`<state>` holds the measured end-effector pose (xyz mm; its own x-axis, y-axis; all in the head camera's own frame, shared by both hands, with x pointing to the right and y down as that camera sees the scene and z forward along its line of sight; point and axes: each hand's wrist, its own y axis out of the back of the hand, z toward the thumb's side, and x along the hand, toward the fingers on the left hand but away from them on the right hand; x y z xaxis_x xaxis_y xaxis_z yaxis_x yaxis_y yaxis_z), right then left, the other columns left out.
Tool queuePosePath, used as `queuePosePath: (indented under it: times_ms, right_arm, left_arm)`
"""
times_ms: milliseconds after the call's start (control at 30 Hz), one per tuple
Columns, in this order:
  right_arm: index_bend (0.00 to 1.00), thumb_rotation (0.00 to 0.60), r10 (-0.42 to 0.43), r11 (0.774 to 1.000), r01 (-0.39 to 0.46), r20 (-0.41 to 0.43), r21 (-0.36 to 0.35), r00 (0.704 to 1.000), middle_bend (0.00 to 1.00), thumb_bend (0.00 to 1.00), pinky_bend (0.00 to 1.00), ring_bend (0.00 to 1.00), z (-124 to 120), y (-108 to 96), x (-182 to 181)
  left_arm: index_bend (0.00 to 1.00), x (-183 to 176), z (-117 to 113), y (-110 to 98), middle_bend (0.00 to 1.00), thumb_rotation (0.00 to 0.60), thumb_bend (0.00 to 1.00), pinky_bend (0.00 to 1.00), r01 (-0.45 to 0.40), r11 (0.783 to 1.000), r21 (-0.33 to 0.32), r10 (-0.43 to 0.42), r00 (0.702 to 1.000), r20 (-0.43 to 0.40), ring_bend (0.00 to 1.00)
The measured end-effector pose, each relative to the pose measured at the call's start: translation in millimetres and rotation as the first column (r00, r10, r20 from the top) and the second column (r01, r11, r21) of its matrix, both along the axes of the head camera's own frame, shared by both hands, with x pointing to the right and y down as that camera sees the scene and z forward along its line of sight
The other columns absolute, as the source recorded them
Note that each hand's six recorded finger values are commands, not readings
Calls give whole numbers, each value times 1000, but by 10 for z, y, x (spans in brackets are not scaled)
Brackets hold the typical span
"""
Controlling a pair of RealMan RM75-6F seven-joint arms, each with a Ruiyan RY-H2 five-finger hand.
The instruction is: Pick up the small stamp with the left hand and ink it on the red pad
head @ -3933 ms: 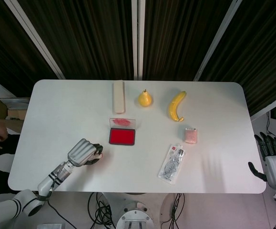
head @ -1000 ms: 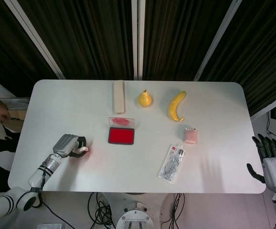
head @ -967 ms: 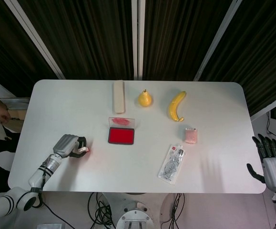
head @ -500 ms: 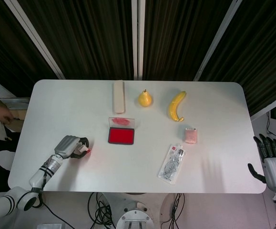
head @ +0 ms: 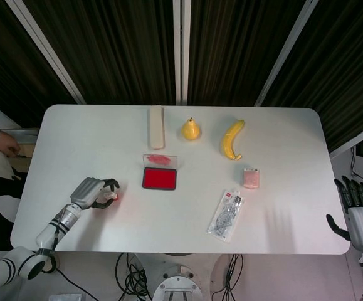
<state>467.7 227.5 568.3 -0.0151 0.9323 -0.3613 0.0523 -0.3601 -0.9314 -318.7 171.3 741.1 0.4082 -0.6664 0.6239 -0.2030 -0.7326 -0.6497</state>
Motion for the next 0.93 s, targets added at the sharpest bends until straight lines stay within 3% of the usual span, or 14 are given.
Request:
queuePosePath:
  times_ms: [133,200,233,300,367,433,500,567,667,933]
  right_arm:
    - [0,600,3,1000,-3,-1,10,1000,0,223,0,0,-29,-7,11]
    - [0,600,5,1000,-5,-2,16,1000,0,224,0,0,-44,-10,18]
    - [0,600,6,1000,-6,-3,19,1000,0,224,0,0,-55,-11,26]
    - [0,600,1,1000,-1,-5,19,1000,0,212,0,0,-61,-11,31]
    - [0,600,-14,1000,15,-7,14,1000,0,194,0,0,-60,-5,32]
    - [0,600,-32,999,32,-5,1,999,0,184,0,0,-46,15,36]
    - [0,600,-40,999,40,-4,-12,999,0,182,0,0,-29,40,48]
    - [0,600,-43,999,42,-15,-19,999,0,183,0,0,-20,64,77]
    - [0,600,-28,1000,28,-29,-13,999,0,186,0,0,-34,91,130]
    - [0,600,-27,999,26,-38,-27,999,0,198,0,0,8,84,134]
  left_arm:
    - [314,8,-129,-41,390,600,301,1000,3,999,38,-2,1000,-21,939]
    - [303,1,-249,-80,374,600,271,982,15,997,76,-12,999,-40,848]
    - [288,-8,-314,-100,354,599,260,903,22,995,99,-17,999,-48,721]
    - [254,-49,-496,-143,285,438,258,590,42,985,166,-32,998,-63,406]
    - [222,-144,-714,-177,175,82,257,248,64,965,254,-51,997,-59,113]
    - [192,-262,-902,-192,135,2,253,214,76,937,341,-70,997,-28,84]
    - [158,-458,-1101,-157,121,0,238,209,81,902,424,-108,993,40,80]
    - [147,-707,-1256,-57,119,0,228,209,78,884,462,-154,980,129,80]
    - [142,-935,-1356,64,119,0,224,209,69,884,462,-181,963,202,80]
    - [142,-1361,-1470,373,119,0,213,209,101,899,426,-233,934,271,80]
